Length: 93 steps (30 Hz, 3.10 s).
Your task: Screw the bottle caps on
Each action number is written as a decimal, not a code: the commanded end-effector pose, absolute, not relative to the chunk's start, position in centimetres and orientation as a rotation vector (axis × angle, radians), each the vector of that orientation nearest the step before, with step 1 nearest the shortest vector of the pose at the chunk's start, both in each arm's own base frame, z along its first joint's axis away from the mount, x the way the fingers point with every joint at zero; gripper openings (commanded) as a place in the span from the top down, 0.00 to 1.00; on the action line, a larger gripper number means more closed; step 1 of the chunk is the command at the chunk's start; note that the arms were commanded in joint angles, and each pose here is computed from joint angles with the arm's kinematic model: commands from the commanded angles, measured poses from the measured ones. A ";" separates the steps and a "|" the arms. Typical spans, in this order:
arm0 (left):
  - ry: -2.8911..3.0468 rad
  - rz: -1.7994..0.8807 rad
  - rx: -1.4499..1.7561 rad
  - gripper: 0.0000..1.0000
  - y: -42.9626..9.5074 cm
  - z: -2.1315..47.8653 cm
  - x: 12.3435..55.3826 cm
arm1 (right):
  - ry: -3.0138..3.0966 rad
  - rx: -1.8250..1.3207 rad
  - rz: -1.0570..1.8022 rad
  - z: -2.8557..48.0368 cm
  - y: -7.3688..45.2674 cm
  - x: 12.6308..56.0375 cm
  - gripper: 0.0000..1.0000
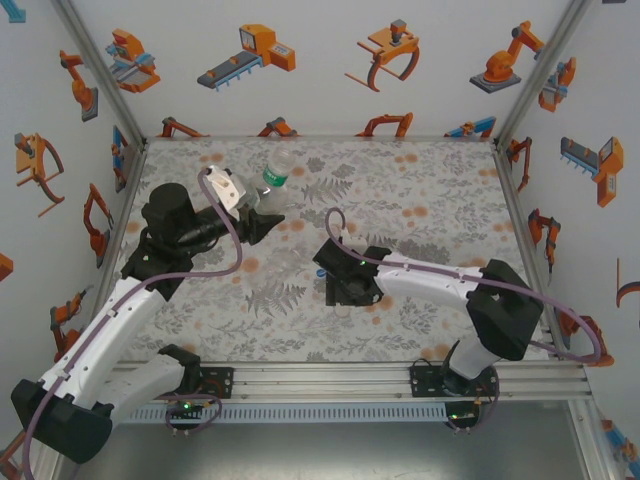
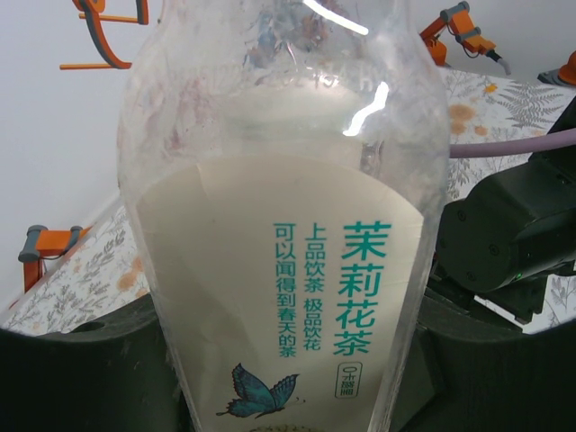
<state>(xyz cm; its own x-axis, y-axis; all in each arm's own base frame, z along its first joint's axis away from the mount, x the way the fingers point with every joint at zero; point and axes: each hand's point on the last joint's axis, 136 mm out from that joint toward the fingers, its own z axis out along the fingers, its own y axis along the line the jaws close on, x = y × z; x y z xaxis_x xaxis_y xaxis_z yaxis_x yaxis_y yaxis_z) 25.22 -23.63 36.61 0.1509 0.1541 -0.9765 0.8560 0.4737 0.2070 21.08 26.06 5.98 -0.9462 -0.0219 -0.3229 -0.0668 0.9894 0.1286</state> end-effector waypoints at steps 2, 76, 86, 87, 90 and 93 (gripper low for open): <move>1.326 -0.669 0.988 1.00 -23.8 37.2 24.9 | 2.820 -0.044 0.139 4.9 25.7 20.9 0.44; 1.359 -0.701 1.002 1.00 -24.4 36.3 25.3 | 2.899 -0.149 0.026 2.6 26.7 20.0 0.52; 1.354 -0.699 1.003 1.00 -24.4 36.4 25.2 | 2.898 -0.151 0.006 1.5 26.5 20.1 0.52; 1.355 -0.700 1.004 1.00 -24.4 36.4 25.2 | 2.895 -0.153 0.005 1.6 26.5 20.1 0.52; 1.356 -0.700 1.004 1.00 -24.4 36.4 25.2 | 2.886 -0.149 0.010 1.8 26.6 20.2 0.53; 1.355 -0.700 1.006 1.00 -24.4 36.4 25.2 | 2.877 -0.149 0.005 1.9 26.4 20.3 0.53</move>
<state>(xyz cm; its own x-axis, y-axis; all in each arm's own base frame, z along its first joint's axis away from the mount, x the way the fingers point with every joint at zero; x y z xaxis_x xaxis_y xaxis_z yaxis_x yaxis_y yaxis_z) 25.57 -24.29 35.48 0.1004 0.1537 -0.9830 0.8778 0.4514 0.1602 20.53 27.03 2.67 -0.9622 -0.0805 -0.2602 -0.0913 0.9954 0.0297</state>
